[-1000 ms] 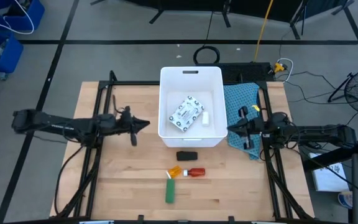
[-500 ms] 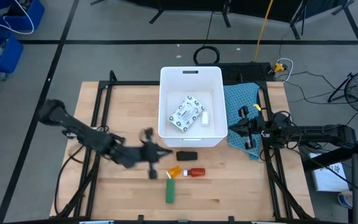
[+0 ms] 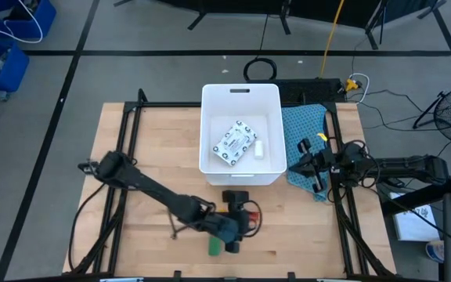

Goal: Pick & place medical supplies in basket/bin
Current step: Put the brown medicine bottle into the white bin

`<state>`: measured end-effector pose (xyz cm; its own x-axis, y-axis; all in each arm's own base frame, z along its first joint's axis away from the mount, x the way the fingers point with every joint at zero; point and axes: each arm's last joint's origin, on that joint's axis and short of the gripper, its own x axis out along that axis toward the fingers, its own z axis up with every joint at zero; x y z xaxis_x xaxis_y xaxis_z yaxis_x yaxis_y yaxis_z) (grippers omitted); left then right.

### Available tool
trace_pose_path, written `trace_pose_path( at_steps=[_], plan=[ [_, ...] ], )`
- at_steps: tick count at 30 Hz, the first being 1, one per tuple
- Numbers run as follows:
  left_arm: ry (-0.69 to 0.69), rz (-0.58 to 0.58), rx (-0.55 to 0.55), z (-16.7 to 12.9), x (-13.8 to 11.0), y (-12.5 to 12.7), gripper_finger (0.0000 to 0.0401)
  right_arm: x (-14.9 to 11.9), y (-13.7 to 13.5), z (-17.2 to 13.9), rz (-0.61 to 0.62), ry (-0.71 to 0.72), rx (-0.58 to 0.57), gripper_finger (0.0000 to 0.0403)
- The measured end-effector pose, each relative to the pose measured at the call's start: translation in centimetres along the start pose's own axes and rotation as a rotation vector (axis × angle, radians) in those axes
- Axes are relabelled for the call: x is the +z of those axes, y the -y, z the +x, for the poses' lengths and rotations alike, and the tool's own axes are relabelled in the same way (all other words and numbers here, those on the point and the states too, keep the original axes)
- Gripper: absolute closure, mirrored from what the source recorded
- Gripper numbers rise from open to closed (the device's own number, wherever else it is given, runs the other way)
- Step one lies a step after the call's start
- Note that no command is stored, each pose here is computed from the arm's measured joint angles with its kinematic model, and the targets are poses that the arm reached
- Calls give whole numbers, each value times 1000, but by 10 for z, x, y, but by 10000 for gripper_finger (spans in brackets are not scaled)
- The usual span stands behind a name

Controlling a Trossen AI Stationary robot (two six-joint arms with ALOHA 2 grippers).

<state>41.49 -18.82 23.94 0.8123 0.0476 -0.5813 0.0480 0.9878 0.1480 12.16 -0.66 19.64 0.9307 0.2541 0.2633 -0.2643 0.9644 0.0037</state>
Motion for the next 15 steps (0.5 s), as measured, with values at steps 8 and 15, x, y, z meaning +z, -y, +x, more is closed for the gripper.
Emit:
trace_pose_path(
  at_steps=[8,15],
  plan=[
    [-153,-79,-10,44,-29,-20,47,1,-1,0,-39,14,3,403],
    [-233,-77,-109,72,-49,-27,42,1,0,0,-66,11,3,403]
  ],
)
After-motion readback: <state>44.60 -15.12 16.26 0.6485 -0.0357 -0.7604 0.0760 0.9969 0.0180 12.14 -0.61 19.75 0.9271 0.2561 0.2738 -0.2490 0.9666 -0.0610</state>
